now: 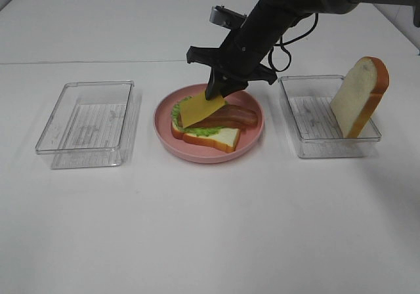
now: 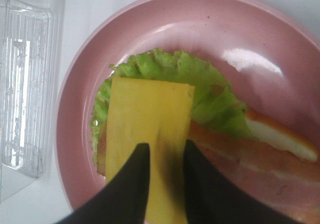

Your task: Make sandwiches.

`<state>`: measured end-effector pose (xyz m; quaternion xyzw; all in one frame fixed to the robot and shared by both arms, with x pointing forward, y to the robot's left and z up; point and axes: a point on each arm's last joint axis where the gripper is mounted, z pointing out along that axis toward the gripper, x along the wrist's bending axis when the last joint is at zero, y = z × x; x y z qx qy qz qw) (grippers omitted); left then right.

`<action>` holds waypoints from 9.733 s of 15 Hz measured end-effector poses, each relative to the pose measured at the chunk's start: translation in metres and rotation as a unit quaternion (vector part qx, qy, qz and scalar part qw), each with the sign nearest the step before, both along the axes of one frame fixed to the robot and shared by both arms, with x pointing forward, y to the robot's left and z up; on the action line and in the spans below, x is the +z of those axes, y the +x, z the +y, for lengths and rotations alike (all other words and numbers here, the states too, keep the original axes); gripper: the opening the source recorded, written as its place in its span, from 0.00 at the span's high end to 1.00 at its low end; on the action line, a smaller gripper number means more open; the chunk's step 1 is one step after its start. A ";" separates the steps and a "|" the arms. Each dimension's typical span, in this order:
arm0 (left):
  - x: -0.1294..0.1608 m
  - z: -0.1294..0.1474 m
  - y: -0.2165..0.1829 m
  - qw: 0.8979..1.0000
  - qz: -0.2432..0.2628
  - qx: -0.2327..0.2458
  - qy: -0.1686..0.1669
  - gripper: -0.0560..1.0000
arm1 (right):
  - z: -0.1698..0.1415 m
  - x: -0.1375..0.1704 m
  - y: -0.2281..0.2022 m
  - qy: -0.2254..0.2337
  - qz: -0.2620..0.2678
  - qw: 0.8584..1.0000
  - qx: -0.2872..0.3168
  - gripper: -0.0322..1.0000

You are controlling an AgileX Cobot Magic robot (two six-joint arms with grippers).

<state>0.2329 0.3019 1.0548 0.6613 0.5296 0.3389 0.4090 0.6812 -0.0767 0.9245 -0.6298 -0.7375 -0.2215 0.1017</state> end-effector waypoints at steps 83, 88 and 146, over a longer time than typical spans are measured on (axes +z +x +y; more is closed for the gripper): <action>0.000 0.000 0.000 1.000 0.000 0.000 0.000 0.27 | -0.054 -0.004 -0.018 0.171 0.070 0.979 -0.088 0.35; 0.000 0.000 0.000 1.000 0.000 0.000 0.000 0.27 | -0.059 -0.001 -0.021 0.131 0.053 0.988 -0.060 0.23; 0.000 -0.004 0.000 0.997 -0.002 0.082 0.010 0.27 | -0.216 0.122 -0.443 -0.159 -0.364 0.909 -0.128 0.23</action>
